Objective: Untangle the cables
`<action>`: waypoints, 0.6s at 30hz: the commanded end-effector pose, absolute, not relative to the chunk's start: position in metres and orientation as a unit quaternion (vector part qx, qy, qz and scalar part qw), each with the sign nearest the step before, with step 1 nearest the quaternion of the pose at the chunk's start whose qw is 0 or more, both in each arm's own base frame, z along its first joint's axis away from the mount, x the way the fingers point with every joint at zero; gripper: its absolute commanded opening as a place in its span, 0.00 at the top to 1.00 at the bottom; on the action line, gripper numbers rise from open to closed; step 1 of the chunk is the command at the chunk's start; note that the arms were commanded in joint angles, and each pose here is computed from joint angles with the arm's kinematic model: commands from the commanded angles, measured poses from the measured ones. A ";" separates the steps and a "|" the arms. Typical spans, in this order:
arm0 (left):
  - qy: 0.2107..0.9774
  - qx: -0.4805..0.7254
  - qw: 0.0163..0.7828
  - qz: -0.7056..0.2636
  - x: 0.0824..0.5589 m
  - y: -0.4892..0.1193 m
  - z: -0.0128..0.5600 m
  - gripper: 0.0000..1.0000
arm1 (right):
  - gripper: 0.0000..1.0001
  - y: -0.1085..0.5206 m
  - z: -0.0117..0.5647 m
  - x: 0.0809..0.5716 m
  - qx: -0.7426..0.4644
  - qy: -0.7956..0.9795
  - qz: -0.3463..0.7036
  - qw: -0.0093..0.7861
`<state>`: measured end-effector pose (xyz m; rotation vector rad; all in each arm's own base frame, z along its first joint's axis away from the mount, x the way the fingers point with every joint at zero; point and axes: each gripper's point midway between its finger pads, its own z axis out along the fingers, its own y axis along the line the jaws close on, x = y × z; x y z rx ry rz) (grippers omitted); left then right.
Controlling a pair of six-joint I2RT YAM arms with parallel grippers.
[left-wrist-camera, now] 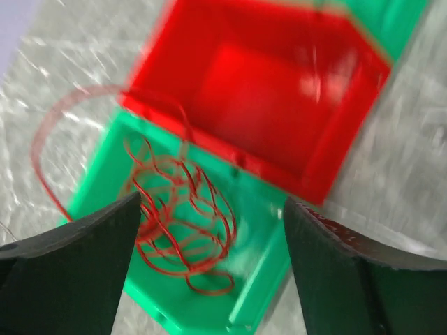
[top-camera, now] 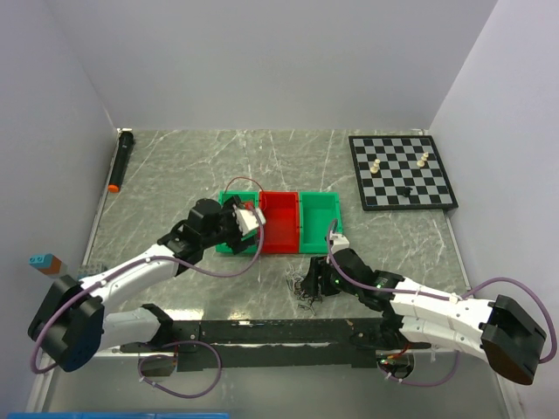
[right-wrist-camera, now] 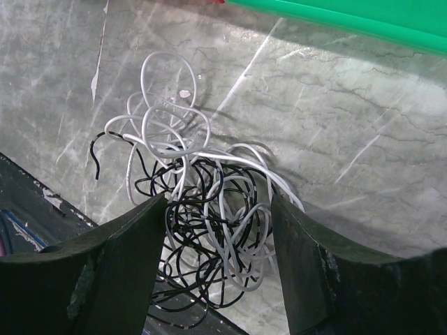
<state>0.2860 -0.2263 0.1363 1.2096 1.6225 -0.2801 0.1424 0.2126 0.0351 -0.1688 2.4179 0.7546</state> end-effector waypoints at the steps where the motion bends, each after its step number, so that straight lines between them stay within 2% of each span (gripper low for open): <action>1: 0.635 0.525 0.563 -0.059 0.305 -0.222 0.143 0.25 | 0.32 0.217 0.045 0.149 -0.059 0.899 0.299 0.314; 3: 0.632 0.497 0.593 -0.045 0.316 -0.220 0.156 0.36 | 0.32 0.218 0.044 0.149 -0.060 0.899 0.299 0.314; 6: 0.635 0.475 0.607 -0.055 0.321 -0.222 0.167 0.41 | 0.32 0.219 0.044 0.150 -0.061 0.899 0.299 0.314; 13: 0.649 0.495 0.574 -0.072 0.312 -0.223 0.143 0.53 | 0.32 0.219 0.042 0.150 -0.065 0.901 0.295 0.311; 18: 0.659 0.510 0.547 -0.078 0.306 -0.222 0.129 0.55 | 0.32 0.218 0.040 0.151 -0.065 0.902 0.295 0.310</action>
